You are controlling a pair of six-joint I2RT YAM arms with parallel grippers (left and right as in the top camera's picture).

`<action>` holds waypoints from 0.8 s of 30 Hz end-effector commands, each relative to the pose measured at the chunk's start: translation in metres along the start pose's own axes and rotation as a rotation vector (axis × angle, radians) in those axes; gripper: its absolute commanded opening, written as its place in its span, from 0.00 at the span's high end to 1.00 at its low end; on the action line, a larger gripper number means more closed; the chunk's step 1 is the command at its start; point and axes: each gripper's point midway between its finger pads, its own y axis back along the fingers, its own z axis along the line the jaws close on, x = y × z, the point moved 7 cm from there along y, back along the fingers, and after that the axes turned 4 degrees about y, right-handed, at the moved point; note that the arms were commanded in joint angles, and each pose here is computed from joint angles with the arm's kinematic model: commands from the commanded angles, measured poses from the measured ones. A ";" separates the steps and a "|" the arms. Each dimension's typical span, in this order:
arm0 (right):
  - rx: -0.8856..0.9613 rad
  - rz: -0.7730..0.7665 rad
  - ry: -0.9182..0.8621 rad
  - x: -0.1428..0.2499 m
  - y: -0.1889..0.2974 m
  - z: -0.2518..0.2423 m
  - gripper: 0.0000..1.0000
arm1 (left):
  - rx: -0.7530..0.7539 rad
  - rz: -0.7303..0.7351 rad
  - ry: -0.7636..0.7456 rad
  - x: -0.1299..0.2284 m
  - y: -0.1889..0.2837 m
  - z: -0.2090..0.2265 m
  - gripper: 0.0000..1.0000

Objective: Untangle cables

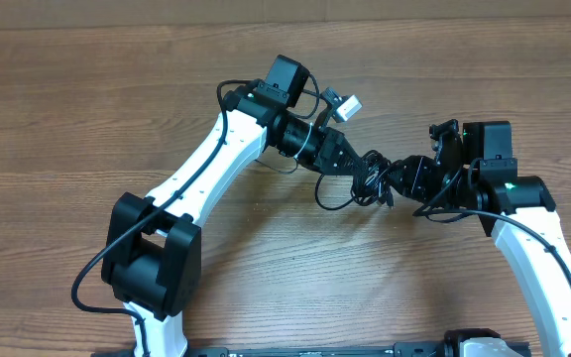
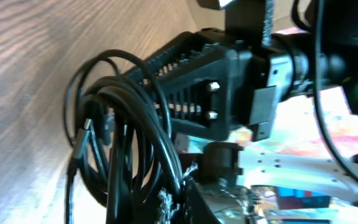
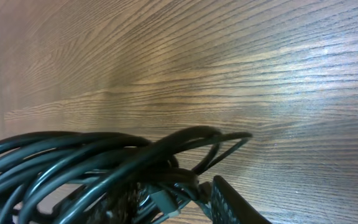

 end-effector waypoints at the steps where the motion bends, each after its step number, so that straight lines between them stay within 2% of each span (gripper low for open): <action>1: -0.032 -0.021 0.022 -0.007 0.004 0.007 0.64 | 0.101 0.001 -0.004 -0.002 0.006 -0.029 0.96; 8: -0.101 -0.052 0.055 -0.014 0.005 0.016 0.64 | 0.143 0.012 0.034 -0.001 0.007 -0.033 0.96; 9: -0.102 -0.058 0.059 -0.015 0.005 0.016 0.70 | 0.150 0.013 0.031 -0.001 0.007 -0.034 0.96; 11: -0.103 -0.063 0.062 -0.016 0.005 0.016 0.95 | 0.149 0.011 0.027 -0.001 0.007 -0.034 0.96; 15: -0.017 -0.067 0.033 -0.015 0.004 0.007 0.96 | 0.065 -0.015 0.022 -0.004 0.010 -0.024 0.96; 18: 0.185 -0.072 -0.099 -0.009 0.006 -0.016 0.96 | -0.052 -0.039 0.024 -0.004 0.014 -0.009 0.96; 20: 0.310 -0.072 -0.171 -0.003 0.009 -0.030 0.96 | -0.192 -0.047 0.028 -0.002 0.017 0.006 0.96; 24: 0.430 -0.046 -0.222 0.007 0.014 -0.042 0.96 | -0.622 -0.050 0.092 0.007 0.032 0.047 0.96</action>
